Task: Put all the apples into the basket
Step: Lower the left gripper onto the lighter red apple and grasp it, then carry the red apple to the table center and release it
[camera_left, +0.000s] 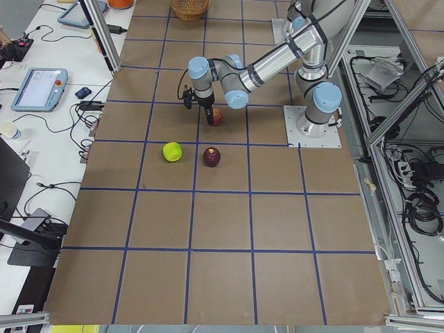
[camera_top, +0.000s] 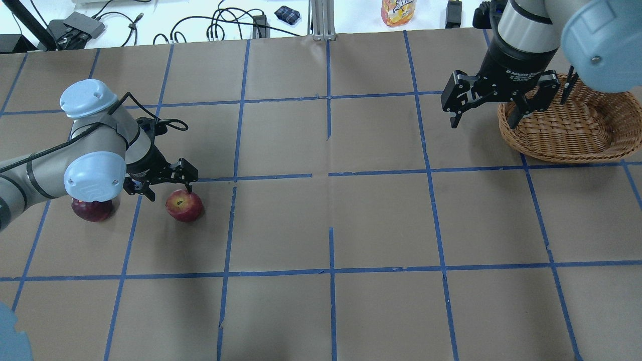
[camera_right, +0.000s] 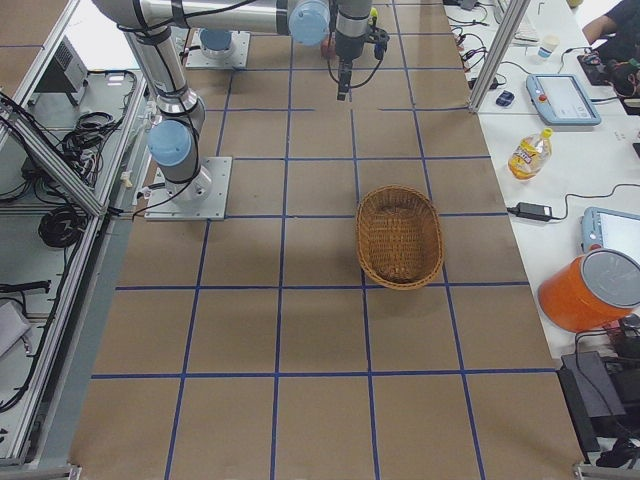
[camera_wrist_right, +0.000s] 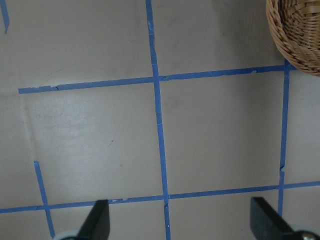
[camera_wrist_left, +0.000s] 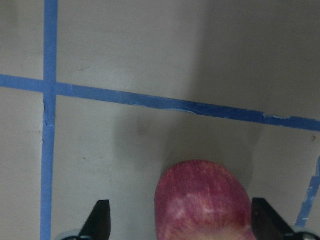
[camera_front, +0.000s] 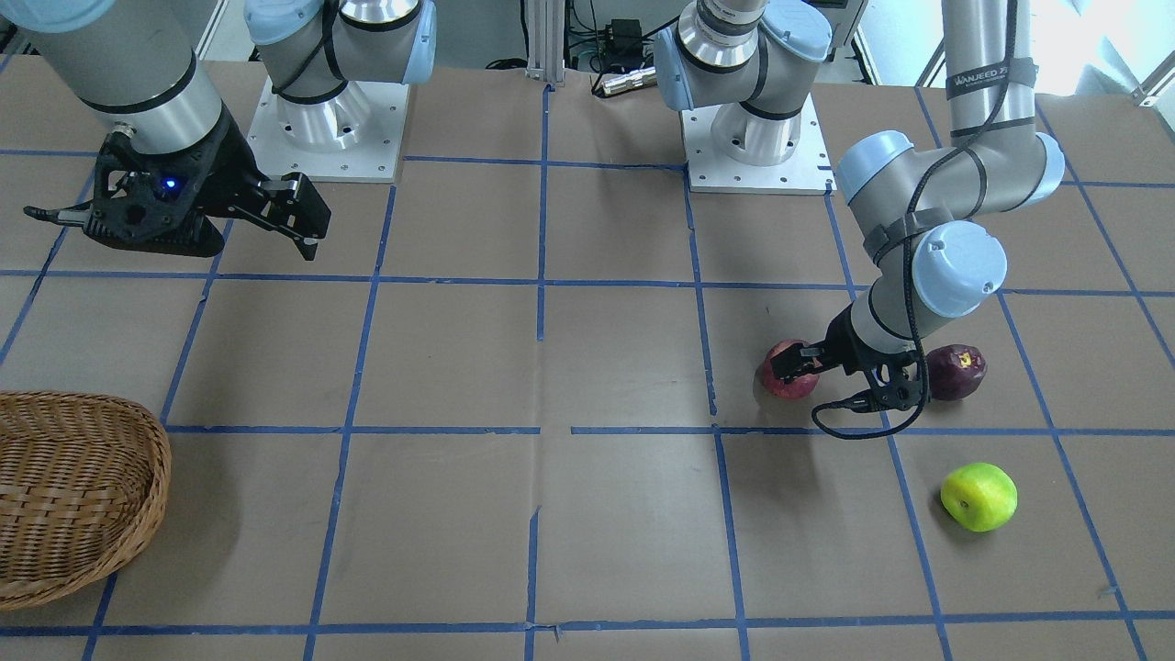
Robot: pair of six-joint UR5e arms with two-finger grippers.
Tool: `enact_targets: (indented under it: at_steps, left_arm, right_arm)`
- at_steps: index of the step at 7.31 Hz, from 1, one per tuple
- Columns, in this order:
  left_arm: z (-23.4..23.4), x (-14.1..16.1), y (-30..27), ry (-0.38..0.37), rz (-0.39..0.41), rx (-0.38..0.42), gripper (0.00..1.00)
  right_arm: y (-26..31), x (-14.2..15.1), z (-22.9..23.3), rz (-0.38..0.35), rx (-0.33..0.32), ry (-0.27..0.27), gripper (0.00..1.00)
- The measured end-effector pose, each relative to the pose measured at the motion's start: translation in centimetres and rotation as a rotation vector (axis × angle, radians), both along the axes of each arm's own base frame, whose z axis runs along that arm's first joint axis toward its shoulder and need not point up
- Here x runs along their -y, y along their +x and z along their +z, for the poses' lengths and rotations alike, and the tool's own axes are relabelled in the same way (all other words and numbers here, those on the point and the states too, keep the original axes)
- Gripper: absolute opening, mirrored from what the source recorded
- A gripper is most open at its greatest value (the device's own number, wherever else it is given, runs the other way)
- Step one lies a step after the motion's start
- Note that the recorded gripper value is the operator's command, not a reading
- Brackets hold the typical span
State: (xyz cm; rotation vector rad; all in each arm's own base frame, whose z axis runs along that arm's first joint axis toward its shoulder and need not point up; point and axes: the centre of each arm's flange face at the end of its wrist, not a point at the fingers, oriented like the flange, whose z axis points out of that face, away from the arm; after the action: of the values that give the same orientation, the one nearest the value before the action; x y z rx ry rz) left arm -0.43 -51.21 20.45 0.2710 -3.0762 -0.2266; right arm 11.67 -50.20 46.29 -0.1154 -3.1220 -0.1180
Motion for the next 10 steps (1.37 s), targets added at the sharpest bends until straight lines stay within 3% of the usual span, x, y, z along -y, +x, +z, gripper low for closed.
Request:
enact_targets:
  at_steps: [2, 3, 4, 5, 6, 8, 10]
  left_arm:
    - [-1.7, -1.3, -0.8, 0.029, -0.001, -0.046, 0.93]
    - [-1.9, -1.5, -1.0, 0.030, -0.006, -0.054, 0.71]
    - [-1.9, -1.5, -1.0, 0.029, -0.015, -0.058, 0.22]
    - [-1.6, -1.6, -1.1, 0.023, -0.030, -0.058, 0.10]
    - [-0.3, -1.0, -1.1, -0.005, -0.038, -0.051, 0.02]
    - [3.2, 1.5, -3.3, -0.049, 0.015, -0.068, 0.01]
    - [5.9, 3.3, -12.2, -0.079, 0.063, -0.125, 0.00]
  right_arm:
    - [0.0, 0.0, 0.0, -0.001, 0.002, -0.001, 1.00]
    - [0.0, 0.1, -0.1, 0.000, 0.002, -0.001, 1.00]
    - [0.0, 0.1, -0.1, 0.001, 0.002, -0.001, 1.00]
    - [0.0, 0.1, -0.1, 0.001, 0.002, 0.000, 1.00]
    - [0.0, 0.1, -0.1, 0.001, 0.001, 0.000, 1.00]
    - [-0.1, 0.1, -0.1, 0.002, 0.001, -0.001, 1.00]
    - [-0.1, 0.1, -0.1, 0.001, 0.001, -0.002, 1.00]
